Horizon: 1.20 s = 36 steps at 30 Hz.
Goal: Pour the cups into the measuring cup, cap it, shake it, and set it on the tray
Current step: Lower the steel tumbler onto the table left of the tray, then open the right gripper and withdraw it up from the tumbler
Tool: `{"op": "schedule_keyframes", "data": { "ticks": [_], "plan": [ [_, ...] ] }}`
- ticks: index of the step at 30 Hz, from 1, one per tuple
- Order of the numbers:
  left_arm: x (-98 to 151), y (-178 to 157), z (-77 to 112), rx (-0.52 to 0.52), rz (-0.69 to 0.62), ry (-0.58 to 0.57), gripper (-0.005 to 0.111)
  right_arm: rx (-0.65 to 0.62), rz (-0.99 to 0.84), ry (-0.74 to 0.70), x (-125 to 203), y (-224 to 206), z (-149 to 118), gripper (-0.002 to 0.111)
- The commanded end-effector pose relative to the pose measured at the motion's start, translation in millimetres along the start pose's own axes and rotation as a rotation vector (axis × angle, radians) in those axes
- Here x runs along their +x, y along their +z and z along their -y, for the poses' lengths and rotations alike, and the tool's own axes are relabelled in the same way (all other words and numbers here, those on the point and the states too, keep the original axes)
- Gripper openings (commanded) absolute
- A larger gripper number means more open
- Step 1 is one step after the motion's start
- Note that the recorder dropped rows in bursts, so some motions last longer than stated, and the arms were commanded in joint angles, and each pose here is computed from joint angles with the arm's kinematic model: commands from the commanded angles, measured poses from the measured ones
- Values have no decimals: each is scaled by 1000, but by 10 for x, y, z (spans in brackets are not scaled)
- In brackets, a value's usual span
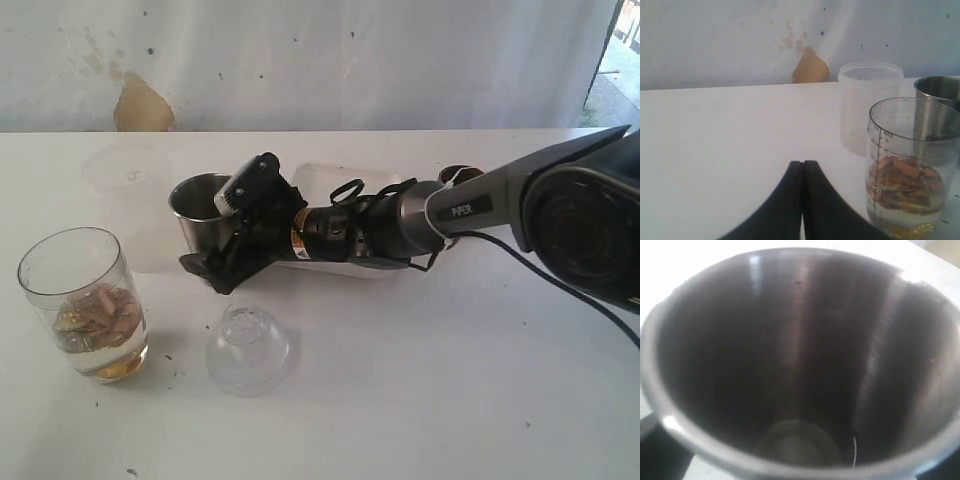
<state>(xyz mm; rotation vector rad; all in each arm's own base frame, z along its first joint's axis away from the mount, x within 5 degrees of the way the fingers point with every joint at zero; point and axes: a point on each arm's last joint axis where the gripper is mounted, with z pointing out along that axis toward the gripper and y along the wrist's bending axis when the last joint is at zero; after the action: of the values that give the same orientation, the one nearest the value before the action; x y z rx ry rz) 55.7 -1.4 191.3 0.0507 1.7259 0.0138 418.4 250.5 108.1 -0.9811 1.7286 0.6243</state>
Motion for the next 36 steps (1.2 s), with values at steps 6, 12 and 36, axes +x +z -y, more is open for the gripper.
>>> {"op": "schedule_keyframes", "data": {
  "ticks": [6,12,36],
  "plan": [
    [-7,-4,1,1,10,-7,0,6,-13,8,-167,-111,9,94],
    [-7,-4,1,1,10,-7,0,15,-40,33,-57,-258,50,94],
    [-7,-4,1,1,10,-7,0,-2,-40,17,-127,-746,-105,94]
  ]
}}
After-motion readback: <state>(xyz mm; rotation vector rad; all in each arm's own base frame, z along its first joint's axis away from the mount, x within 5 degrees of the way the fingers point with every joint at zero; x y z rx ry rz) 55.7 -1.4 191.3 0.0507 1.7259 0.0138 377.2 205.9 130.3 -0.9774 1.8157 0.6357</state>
